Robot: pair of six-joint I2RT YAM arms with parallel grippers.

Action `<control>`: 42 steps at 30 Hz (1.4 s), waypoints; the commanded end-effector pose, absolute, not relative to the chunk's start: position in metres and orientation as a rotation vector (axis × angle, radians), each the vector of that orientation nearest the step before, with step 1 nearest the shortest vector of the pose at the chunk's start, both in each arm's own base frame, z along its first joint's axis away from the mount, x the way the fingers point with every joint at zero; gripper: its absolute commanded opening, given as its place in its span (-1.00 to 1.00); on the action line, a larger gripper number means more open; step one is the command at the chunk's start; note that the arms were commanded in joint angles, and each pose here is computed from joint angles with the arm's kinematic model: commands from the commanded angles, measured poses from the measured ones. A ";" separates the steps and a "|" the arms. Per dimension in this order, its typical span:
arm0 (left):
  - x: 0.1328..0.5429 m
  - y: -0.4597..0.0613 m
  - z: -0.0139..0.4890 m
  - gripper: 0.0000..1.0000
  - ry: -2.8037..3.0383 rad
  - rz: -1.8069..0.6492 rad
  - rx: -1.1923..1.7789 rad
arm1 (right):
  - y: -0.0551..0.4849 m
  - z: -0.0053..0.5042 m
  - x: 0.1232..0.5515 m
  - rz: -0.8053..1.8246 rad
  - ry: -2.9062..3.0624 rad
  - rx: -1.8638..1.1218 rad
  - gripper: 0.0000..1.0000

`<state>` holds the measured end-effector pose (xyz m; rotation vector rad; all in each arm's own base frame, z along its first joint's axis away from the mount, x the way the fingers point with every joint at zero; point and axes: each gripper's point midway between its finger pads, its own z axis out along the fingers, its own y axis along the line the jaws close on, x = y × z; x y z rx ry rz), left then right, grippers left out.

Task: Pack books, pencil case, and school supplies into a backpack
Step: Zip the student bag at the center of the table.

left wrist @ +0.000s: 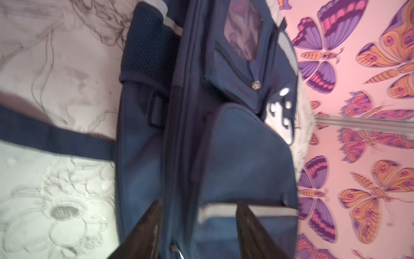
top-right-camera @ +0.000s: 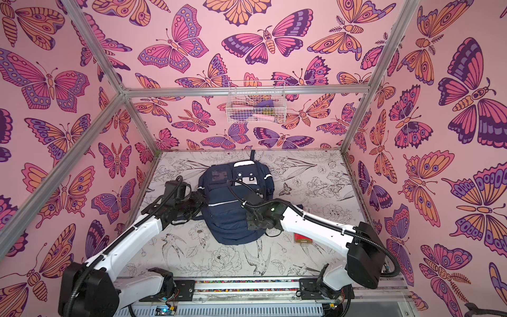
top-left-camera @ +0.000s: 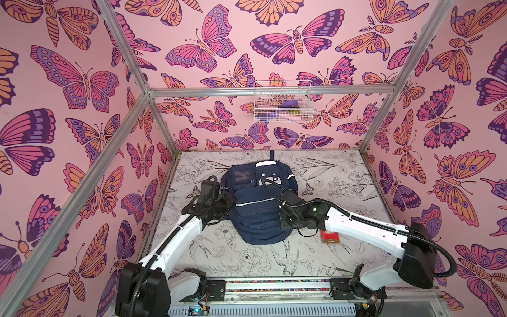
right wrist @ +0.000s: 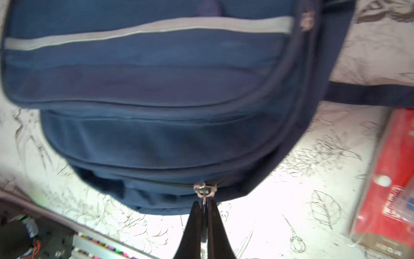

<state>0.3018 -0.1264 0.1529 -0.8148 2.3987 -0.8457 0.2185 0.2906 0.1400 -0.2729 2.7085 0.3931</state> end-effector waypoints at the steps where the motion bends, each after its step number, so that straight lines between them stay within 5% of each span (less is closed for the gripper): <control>1: 0.266 -0.142 0.149 0.20 2.458 -0.936 -0.858 | 0.329 0.159 0.206 0.540 2.691 -0.415 -1.00; 12: 0.228 -0.220 0.160 0.39 2.506 -1.226 -0.854 | 0.363 0.185 0.197 0.713 2.658 -0.468 -1.00; 25: 0.239 -0.251 0.153 0.10 2.531 -1.319 -0.872 | 0.345 0.177 0.191 0.641 2.658 -0.432 -1.00; 35: 0.205 -0.251 0.146 0.65 2.548 -1.324 -0.992 | 0.350 0.179 0.199 0.637 2.643 -0.401 -1.00; 42: 0.229 -0.242 0.142 0.39 2.458 -1.249 -1.077 | 0.356 0.185 0.189 0.737 2.636 -0.398 -1.00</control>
